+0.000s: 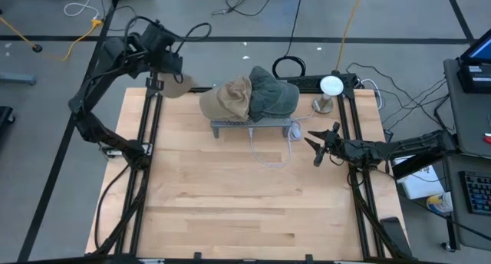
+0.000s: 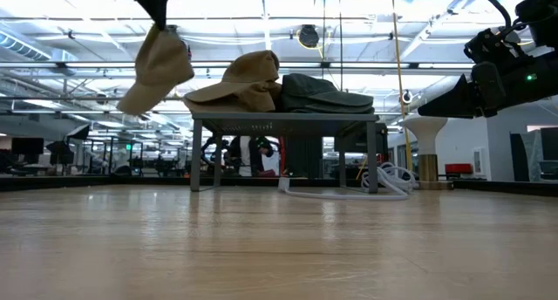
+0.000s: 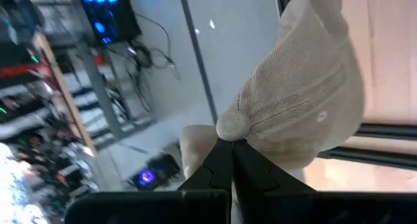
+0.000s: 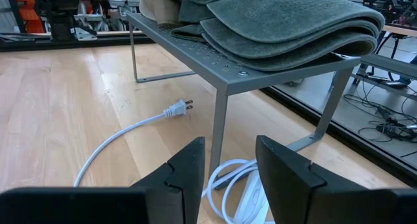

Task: Pick & Place hat
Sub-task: Stack the bottom brown cap on top of the brown caps on the shelf

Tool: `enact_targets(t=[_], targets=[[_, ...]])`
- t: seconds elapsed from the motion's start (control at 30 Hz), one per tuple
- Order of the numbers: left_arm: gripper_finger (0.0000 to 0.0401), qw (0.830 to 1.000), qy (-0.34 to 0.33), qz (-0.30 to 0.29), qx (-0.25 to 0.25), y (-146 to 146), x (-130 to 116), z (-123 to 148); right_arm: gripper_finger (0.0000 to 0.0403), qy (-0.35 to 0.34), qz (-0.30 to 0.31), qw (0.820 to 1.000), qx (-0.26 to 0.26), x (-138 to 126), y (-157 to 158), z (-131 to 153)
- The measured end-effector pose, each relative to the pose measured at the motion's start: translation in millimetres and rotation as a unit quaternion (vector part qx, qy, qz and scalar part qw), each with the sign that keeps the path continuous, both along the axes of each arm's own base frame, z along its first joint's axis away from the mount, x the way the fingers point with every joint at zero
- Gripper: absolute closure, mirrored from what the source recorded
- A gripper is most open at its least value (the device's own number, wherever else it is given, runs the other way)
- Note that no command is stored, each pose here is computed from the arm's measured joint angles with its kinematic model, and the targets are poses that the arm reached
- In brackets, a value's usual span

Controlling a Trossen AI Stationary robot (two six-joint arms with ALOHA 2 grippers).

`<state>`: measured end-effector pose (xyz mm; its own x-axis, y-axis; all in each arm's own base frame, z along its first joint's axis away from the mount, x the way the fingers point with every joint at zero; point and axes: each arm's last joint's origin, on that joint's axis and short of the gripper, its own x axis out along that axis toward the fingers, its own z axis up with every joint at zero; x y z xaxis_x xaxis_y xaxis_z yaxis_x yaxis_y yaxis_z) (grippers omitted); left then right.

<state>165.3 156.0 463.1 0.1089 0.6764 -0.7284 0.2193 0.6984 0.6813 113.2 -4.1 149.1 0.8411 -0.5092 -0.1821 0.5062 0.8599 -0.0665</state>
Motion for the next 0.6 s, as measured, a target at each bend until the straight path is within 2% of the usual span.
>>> enact_targets(t=[0.1, 0.3, 0.6], targets=[[0.0401, 0.999, 0.003, -0.037, 0.012, -6.5, 1.2, 8.2, 0.0273, 0.000, 0.000, 1.000, 0.000, 0.0, 0.0, 0.0], [0.0401, 0.993, -0.009, -0.121, -0.006, -17.3, 8.1, 13.0, 0.0273, 0.000, 0.000, 1.000, 0.000, 0.0, 0.0, 0.0], [0.0401, 0.984, 0.015, -0.174, -0.020, -24.5, 33.5, 3.6, 0.0273, 0.000, 0.000, 1.000, 0.000, 0.0, 0.0, 0.0]])
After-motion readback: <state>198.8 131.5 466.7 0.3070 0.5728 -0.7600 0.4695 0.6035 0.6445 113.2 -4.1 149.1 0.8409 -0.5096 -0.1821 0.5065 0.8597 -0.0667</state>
